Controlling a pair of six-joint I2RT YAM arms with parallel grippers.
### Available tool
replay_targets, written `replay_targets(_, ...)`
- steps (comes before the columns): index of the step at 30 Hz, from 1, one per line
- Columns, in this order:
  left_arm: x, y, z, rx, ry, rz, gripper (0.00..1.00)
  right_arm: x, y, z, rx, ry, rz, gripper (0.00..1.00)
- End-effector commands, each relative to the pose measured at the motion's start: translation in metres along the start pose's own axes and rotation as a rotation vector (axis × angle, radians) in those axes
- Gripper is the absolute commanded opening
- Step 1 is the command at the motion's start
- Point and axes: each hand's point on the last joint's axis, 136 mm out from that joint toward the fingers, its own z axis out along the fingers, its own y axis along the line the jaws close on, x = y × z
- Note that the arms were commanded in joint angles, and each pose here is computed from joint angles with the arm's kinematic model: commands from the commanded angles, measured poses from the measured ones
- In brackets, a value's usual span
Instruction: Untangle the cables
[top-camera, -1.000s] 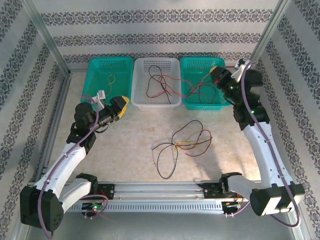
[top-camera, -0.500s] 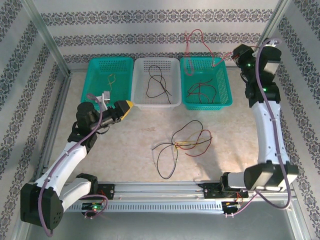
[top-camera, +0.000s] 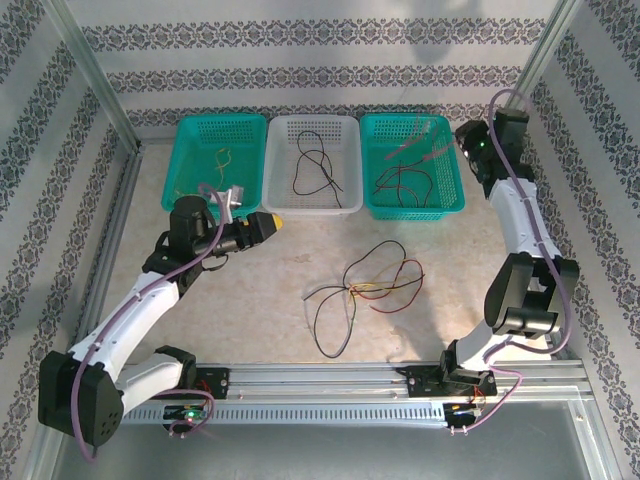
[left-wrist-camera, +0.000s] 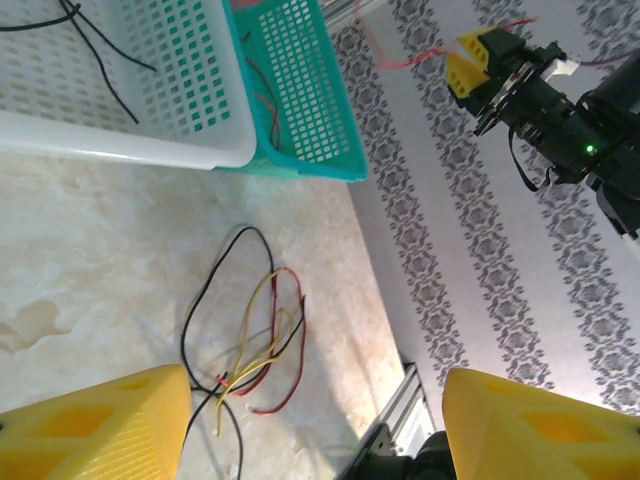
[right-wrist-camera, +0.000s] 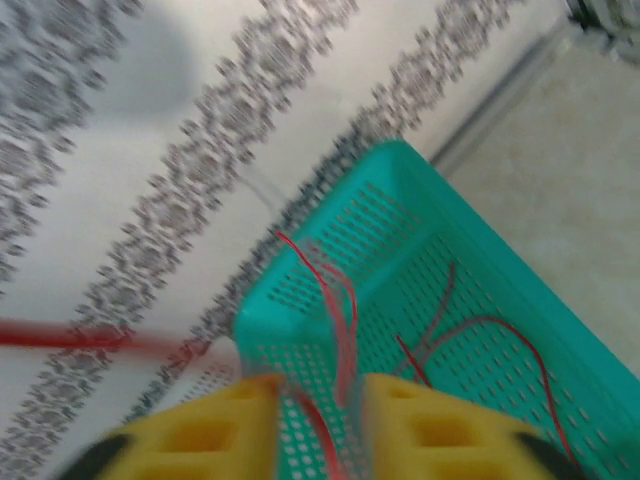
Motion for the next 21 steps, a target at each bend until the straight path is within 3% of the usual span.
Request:
replay_targets(1, 0.002, -0.010, 0.000, -0.011, 0.024, 0.072, 0.69, 0.008, 0.001, 0.000, -0.027, 0.035, -0.029, 0.47)
replay_targets(4, 0.007, -0.010, 0.003, -0.035, 0.047, 0.096, 0.70, 0.018, -0.007, -0.013, -0.011, 0.051, -0.050, 0.61)
replay_targets(10, 0.037, -0.007, 0.024, -0.132, 0.152, 0.216, 0.71, 0.049, -0.006, -0.069, -0.023, 0.075, -0.128, 0.64)
replay_targets(16, 0.082, 0.009, 0.061, -0.225, 0.336, 0.309, 0.69, 0.129, -0.005, -0.127, -0.034, 0.164, -0.322, 0.65)
replay_targets(21, 0.113, 0.015, 0.087, -0.222, 0.428, 0.335, 0.67, 0.207, -0.056, -0.154, 0.088, 0.256, -0.482, 0.66)
